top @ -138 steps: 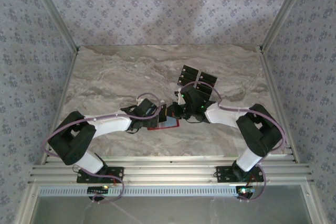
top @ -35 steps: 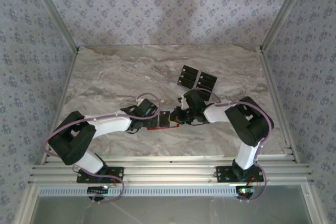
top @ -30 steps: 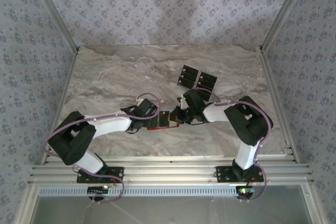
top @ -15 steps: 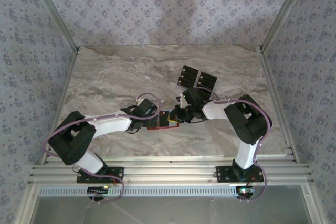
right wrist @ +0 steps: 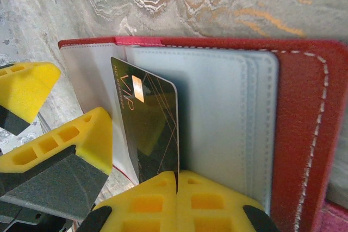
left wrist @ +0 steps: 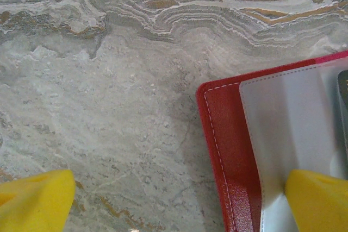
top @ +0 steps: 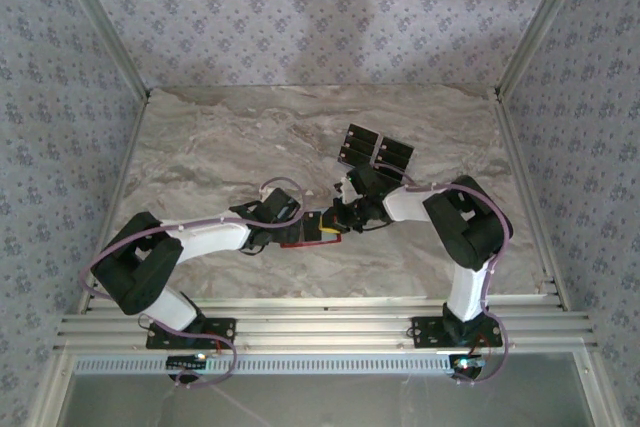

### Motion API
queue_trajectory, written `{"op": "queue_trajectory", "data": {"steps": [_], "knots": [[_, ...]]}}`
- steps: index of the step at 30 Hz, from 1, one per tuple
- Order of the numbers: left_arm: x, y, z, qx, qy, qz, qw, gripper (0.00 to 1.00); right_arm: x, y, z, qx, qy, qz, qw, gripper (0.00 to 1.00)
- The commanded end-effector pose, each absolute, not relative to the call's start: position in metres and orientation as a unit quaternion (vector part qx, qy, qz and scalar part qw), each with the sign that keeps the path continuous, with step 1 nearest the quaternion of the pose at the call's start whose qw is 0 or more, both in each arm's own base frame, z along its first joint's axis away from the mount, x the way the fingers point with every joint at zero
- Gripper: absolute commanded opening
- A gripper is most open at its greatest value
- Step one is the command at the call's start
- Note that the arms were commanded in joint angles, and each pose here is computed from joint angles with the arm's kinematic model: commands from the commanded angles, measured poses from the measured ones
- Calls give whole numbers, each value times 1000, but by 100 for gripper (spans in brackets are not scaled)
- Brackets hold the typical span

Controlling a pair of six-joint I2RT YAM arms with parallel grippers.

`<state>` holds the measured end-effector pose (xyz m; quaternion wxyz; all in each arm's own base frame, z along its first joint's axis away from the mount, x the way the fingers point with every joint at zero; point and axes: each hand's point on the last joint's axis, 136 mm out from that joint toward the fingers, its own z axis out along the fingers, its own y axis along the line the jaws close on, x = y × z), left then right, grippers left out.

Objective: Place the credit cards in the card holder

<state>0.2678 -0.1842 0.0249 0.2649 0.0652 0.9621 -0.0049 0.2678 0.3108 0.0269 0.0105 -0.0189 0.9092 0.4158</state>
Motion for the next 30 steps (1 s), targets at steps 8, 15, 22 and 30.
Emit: {"op": "queue_trajectory", "data": {"steps": [8,15,22,30], "knots": [[251,-163,11,76,969,37,233,100,260,301,24,-15,915,402,-22,0],[252,-163,12,76,968,37,234,99,261,301,26,-14,915,401,-32,0],[252,-164,11,77,968,36,234,99,259,302,26,-22,916,398,-55,0],[253,-164,11,77,968,35,234,99,260,305,21,-22,913,401,-73,0]]}}
